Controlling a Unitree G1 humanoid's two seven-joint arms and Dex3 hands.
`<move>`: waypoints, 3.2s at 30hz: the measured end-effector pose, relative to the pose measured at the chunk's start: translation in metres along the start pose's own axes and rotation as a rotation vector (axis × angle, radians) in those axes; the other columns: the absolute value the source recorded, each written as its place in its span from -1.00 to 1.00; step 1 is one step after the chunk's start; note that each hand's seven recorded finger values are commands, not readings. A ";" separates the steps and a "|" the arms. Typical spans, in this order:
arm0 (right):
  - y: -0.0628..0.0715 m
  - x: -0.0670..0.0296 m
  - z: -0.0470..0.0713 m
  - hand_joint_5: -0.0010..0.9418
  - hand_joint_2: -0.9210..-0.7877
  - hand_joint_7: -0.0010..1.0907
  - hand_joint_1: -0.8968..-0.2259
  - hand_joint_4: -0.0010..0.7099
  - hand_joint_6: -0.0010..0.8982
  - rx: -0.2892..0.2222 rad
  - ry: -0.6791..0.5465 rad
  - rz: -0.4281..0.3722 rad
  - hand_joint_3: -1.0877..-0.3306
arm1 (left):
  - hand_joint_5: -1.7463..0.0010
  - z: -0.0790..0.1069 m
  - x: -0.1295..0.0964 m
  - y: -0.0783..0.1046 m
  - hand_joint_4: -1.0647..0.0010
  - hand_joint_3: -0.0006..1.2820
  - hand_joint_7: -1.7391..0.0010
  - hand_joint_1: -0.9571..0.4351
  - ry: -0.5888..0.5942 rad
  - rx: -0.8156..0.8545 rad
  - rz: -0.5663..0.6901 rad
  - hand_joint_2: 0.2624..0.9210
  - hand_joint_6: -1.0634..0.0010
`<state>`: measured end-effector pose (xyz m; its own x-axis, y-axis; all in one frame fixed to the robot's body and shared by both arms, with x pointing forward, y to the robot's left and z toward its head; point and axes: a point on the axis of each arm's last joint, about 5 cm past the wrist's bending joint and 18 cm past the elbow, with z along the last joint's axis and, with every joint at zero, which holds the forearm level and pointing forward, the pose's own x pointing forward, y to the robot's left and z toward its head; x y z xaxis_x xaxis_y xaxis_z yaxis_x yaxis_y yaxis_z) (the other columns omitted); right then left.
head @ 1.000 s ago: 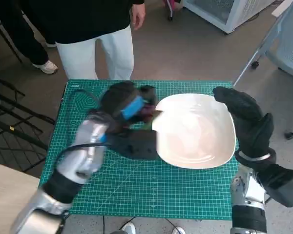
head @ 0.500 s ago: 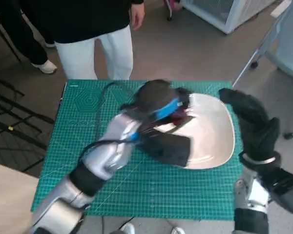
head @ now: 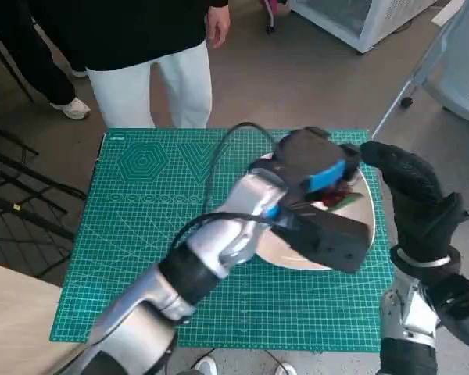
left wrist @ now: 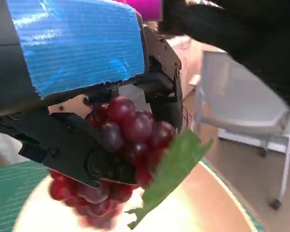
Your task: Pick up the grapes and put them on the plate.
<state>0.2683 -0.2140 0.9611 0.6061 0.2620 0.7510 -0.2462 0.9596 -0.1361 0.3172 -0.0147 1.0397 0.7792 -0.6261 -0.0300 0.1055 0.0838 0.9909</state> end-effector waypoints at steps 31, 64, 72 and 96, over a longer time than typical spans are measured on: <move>0.001 -0.0044 0.000 -1.00 -1.00 -0.38 0.01 -0.54 -1.00 -0.004 0.011 -0.029 0.08 | 0.65 -0.006 0.010 -0.015 0.60 -0.95 0.64 -0.28 0.082 -0.085 -0.157 0.91 0.43; 0.005 -0.0028 -0.003 -0.99 -1.00 -0.36 0.04 -0.52 -1.00 0.014 0.022 -0.020 0.13 | 0.99 -0.126 -0.084 -0.035 0.79 -0.27 0.99 -0.54 -0.004 -0.604 0.350 1.00 0.58; 0.008 0.0008 -0.004 -0.99 -1.00 -0.35 0.00 -0.51 -1.00 0.021 0.012 -0.012 0.15 | 1.00 -0.155 -0.113 -0.051 0.81 -0.18 1.00 -0.61 -0.095 -0.953 0.482 1.00 0.66; 0.010 -0.0004 -0.007 -0.99 -1.00 -0.32 -0.04 -0.49 -1.00 0.023 0.037 -0.002 0.20 | 0.99 -0.167 -0.167 -0.102 0.78 -0.24 0.99 -0.60 -0.177 -1.158 0.664 1.00 0.64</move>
<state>0.2711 -0.2039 0.9547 0.6338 0.2643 0.7269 -0.2619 0.9576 -0.1199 0.2790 0.2109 0.9215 0.8061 -0.2953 0.5128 0.2677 0.9548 0.1290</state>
